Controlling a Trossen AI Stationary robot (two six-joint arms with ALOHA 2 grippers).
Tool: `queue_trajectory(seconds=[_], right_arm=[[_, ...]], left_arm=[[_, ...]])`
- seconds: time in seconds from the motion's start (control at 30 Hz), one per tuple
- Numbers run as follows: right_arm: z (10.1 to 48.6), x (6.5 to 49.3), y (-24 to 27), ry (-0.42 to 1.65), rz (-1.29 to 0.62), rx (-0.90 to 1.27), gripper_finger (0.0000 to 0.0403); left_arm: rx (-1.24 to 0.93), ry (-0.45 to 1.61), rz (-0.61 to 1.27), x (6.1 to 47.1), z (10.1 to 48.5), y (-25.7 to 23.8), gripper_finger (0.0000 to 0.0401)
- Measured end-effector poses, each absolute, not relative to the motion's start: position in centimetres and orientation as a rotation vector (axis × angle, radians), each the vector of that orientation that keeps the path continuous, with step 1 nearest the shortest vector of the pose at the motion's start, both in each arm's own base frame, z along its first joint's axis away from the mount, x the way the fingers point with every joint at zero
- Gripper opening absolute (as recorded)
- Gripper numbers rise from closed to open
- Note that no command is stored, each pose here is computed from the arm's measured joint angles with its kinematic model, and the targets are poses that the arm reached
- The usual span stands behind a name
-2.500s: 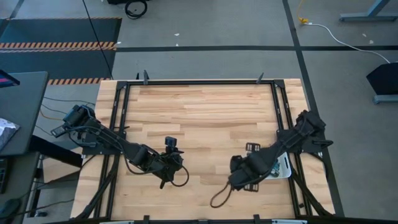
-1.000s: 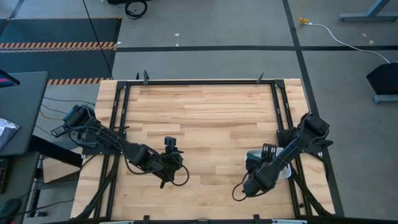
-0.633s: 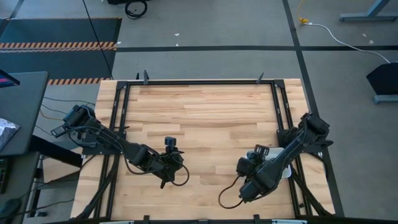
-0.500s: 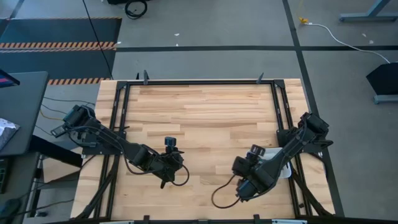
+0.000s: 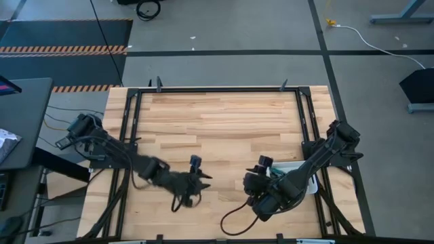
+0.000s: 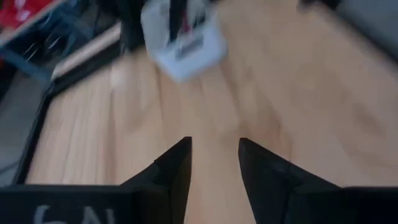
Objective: Pick and place USB-C Cables
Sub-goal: Move the white container to the center of the table
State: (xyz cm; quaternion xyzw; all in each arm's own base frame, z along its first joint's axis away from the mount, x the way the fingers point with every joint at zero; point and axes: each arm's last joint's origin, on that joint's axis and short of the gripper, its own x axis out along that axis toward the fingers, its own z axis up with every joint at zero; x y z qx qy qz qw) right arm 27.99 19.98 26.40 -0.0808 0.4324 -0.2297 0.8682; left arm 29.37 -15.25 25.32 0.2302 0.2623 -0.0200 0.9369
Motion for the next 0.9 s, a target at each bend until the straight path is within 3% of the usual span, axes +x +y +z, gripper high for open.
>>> queue_trajectory(seconds=[0.3, 0.63, 0.9], right_arm=[[31.4, 27.9, 17.2, 0.751, -0.374, -0.216, 0.0167], [32.0, 29.9, 8.4, 0.856, -0.168, -0.123, 0.0155], [33.2, 27.0, 4.5, 0.817, -0.195, -0.091, 0.0138]], left_arm=[[0.213, 0.398, -0.206, 30.4, 30.0, -7.0, 0.0093], [0.171, 0.461, -0.07, 29.2, 30.9, -1.9, 0.0067], [0.16, 0.427, 0.035, 27.8, 30.3, 1.4, 0.0066]])
